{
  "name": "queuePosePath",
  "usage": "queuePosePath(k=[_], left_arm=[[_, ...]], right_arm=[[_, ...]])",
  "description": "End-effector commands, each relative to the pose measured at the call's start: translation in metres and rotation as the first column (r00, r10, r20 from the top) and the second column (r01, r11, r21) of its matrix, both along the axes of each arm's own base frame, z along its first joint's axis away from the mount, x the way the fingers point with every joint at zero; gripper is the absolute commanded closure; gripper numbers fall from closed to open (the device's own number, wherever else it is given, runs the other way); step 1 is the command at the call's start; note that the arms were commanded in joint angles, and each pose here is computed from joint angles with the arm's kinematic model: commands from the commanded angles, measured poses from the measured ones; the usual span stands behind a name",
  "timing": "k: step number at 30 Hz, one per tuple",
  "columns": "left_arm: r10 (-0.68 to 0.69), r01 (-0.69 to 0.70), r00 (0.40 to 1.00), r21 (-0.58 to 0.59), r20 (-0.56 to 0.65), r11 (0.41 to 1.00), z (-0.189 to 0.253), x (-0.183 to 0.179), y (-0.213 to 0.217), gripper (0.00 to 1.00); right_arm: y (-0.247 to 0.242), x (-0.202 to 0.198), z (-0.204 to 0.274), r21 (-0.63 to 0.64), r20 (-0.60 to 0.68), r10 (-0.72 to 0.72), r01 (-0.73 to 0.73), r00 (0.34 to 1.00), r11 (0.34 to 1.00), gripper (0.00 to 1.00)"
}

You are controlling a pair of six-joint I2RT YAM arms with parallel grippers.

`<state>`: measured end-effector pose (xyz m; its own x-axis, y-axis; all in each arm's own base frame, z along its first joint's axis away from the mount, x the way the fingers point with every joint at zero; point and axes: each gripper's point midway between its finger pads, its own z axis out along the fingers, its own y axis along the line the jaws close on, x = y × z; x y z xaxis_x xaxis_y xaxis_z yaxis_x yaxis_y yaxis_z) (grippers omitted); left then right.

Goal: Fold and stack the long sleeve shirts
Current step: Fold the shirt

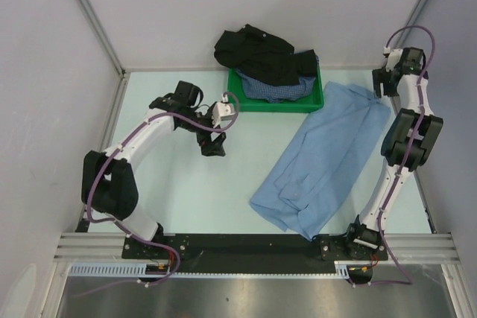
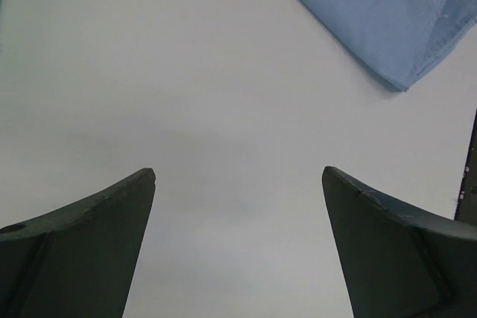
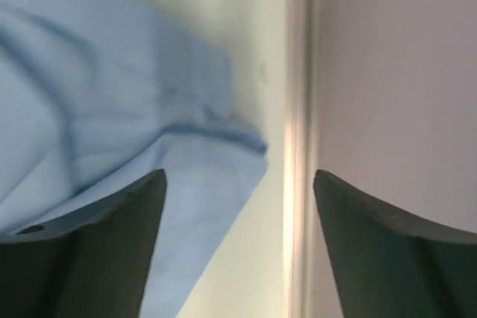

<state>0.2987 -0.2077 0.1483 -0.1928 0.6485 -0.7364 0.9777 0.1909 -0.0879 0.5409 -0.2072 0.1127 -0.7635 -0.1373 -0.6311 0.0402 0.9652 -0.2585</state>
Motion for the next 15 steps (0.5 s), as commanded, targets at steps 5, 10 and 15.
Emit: queuePosePath(k=[5, 10, 15], left_arm=[[-0.231, 0.333, 0.889, -0.212, 0.395, 0.919, 0.075, -0.002, -0.039, 0.01], [-0.419, 0.493, 0.816, -0.101, 0.399, 0.864, 0.05, -0.024, -0.059, 0.01], [-0.561, 0.649, 0.67, -0.018, 0.486, 0.76, 0.015, -0.064, -0.055, 0.01]], right_arm=[[0.118, -0.095, 0.201, 0.295, 0.365, 0.202, -0.319, 0.909, 0.901, 0.0], [0.263, -0.183, 0.215, 0.353, 0.428, 0.539, -0.684, 0.725, 0.639, 0.0], [0.369, -0.31, 0.141, 0.36, 0.164, 0.841, -0.825, 0.516, 0.436, 0.03]])
